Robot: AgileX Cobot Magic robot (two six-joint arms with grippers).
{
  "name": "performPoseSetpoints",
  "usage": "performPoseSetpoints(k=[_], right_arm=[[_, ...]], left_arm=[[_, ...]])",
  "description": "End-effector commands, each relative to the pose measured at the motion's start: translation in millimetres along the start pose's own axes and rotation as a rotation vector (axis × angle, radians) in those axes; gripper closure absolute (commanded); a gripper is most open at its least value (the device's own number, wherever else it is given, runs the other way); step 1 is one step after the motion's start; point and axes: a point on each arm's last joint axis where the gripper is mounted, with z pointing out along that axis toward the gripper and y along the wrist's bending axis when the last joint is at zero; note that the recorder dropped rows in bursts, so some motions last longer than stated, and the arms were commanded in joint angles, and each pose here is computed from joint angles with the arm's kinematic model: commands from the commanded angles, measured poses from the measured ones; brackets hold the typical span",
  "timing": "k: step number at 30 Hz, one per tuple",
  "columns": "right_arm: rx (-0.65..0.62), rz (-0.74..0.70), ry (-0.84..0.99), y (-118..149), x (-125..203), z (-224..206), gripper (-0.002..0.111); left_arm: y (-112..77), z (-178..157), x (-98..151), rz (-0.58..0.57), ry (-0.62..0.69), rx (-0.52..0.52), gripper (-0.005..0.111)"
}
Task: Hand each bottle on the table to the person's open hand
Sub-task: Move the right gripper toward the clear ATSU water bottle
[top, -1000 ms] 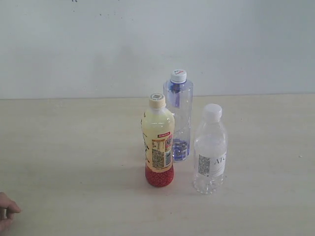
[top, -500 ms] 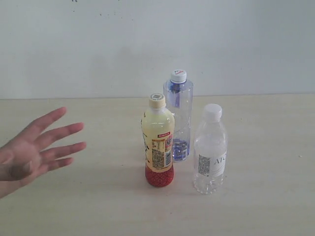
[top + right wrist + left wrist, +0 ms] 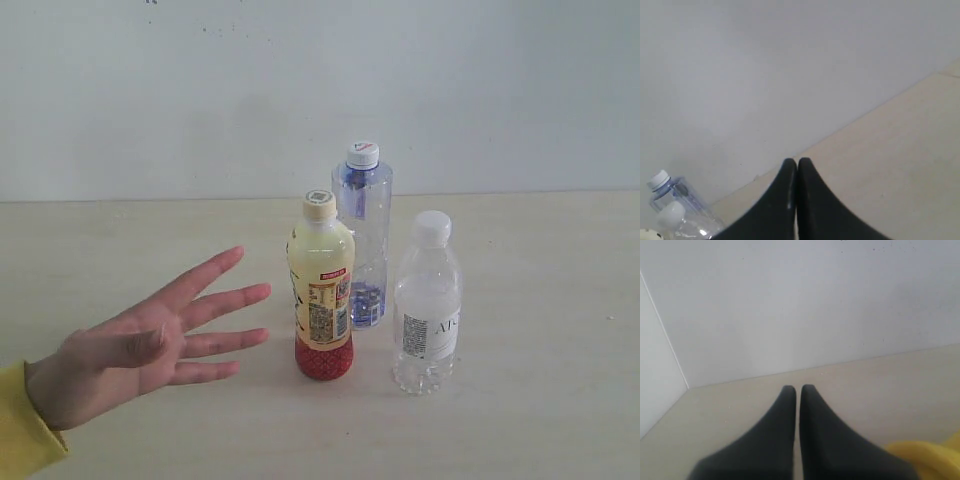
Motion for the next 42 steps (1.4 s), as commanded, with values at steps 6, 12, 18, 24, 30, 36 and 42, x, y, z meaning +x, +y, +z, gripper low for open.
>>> performPoseSetpoints(k=[6,12,18,24,30,36,42], right_arm=[[-0.105,-0.429,0.213,47,-51,39,0.046],[-0.222,-0.512,0.426,70,-35,95,0.043],[-0.384,-0.684,0.455,111,-2,129,0.034],[-0.398,-0.728,0.502,126,22,152,0.021],[-0.421,-0.772,0.591,128,40,161,0.021],[-0.412,-0.781,0.57,128,41,163,0.021],[-0.427,-0.794,0.571,132,45,164,0.021]], left_arm=[[0.2,0,-2,0.005,-0.009,-0.001,0.103],[0.2,0,-2,0.005,-0.009,-0.001,0.103],[0.2,0,-2,0.005,-0.009,-0.001,0.103],[0.2,0,-2,0.005,-0.009,-0.001,0.103],[0.2,0,-2,0.005,-0.009,-0.001,0.103],[0.2,0,-2,0.005,-0.009,-0.001,0.103],[0.2,0,-2,0.005,-0.009,-0.001,0.103]])
